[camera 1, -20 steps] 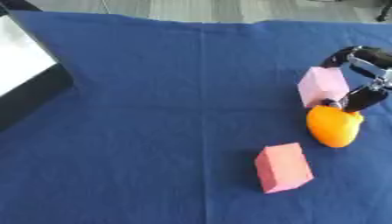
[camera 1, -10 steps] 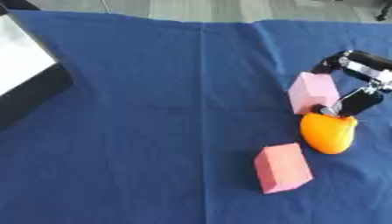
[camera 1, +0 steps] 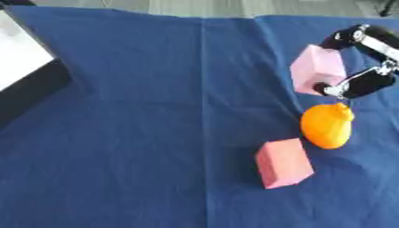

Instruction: Pick up the objects with one hand, pass them to the other hand, and then place them into the box on the other side of the table.

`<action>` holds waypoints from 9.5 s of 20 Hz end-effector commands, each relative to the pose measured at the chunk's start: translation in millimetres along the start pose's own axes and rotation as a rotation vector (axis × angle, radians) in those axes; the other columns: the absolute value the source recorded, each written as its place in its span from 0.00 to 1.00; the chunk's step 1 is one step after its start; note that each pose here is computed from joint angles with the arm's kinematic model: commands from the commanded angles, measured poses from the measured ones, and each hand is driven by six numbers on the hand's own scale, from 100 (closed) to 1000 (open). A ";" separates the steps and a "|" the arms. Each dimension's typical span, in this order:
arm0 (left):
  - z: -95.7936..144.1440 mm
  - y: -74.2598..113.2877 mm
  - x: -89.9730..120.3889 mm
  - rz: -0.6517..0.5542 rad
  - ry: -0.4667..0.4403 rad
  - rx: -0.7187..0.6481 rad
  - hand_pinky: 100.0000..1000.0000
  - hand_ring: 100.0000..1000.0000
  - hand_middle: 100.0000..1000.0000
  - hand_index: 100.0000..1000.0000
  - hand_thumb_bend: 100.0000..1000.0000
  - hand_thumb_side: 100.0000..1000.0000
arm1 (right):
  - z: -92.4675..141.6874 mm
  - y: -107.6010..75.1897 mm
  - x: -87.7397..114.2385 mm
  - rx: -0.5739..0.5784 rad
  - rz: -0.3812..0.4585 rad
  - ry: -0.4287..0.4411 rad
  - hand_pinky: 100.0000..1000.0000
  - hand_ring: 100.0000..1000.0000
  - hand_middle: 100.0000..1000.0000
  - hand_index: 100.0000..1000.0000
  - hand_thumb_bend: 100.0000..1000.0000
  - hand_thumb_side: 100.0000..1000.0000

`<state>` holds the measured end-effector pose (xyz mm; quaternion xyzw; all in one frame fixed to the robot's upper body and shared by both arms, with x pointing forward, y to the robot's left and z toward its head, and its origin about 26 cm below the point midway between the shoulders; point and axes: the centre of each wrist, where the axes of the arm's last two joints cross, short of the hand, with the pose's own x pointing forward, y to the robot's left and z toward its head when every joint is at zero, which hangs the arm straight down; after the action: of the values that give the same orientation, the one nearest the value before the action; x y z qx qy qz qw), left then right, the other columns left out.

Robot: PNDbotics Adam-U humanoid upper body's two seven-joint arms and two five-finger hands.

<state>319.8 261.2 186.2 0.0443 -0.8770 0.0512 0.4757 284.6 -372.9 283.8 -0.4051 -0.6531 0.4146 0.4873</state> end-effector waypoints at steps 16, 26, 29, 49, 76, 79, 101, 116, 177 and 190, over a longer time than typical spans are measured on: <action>-17.3 15.8 44.0 -0.155 -0.148 -0.073 0.95 0.79 0.77 0.77 0.00 0.69 | -12.7 24.1 50.3 -0.240 -0.655 -0.108 0.78 0.68 0.32 0.45 0.22 0.00; -46.1 6.4 102.0 -0.373 -0.313 -0.248 0.92 0.81 0.78 0.79 0.00 0.59 | -23.5 77.2 87.1 -0.193 -0.789 -0.107 0.77 0.68 0.33 0.46 0.21 0.00; -53.9 1.7 118.3 -0.476 -0.313 -0.322 0.91 0.81 0.78 0.79 0.00 0.57 | -24.9 89.7 99.2 -0.185 -0.810 -0.103 0.77 0.68 0.33 0.47 0.20 0.00; -62.3 -57.1 159.9 -0.929 -0.204 -0.854 0.91 0.85 0.82 0.86 0.00 0.49 | -28.5 120.2 156.1 -0.125 -0.819 -0.184 0.75 0.67 0.33 0.47 0.19 0.00; -28.7 -126.7 135.3 -1.060 -0.155 -1.083 0.91 0.88 0.85 0.91 0.06 0.56 | -25.0 133.8 184.1 -0.008 -0.697 -0.447 0.76 0.67 0.35 0.47 0.18 0.00; -25.8 -132.0 134.6 -1.070 -0.165 -1.082 0.91 0.88 0.85 0.90 0.13 0.61 | -24.4 135.4 186.6 -0.001 -0.676 -0.481 0.77 0.66 0.35 0.47 0.19 0.00; -22.9 -137.2 133.4 -1.170 -0.144 -1.259 1.00 0.95 0.84 0.90 0.35 1.00 | -21.1 142.0 190.4 0.069 -0.574 -0.552 0.77 0.66 0.35 0.47 0.20 0.00; -21.5 -141.9 135.6 -1.255 -0.191 -1.240 1.00 0.96 0.85 0.92 0.51 0.67 | -21.7 140.9 192.4 0.075 -0.585 -0.576 0.76 0.65 0.35 0.47 0.20 0.00; -6.7 -154.9 119.0 -1.194 0.064 -1.183 1.00 0.93 0.78 0.88 0.37 0.55 | -19.9 144.3 194.0 0.072 -0.560 -0.612 0.76 0.65 0.36 0.47 0.21 0.00; -9.6 -158.3 108.3 -1.217 0.114 -1.201 1.00 0.91 0.74 0.82 0.20 0.28 | -19.8 144.6 194.0 0.060 -0.560 -0.614 0.75 0.65 0.36 0.47 0.21 0.00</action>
<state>288.0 101.7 286.1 0.2526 -0.6101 -0.6744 0.3305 285.4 -139.7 200.5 -0.0491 -0.8310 0.3888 0.3947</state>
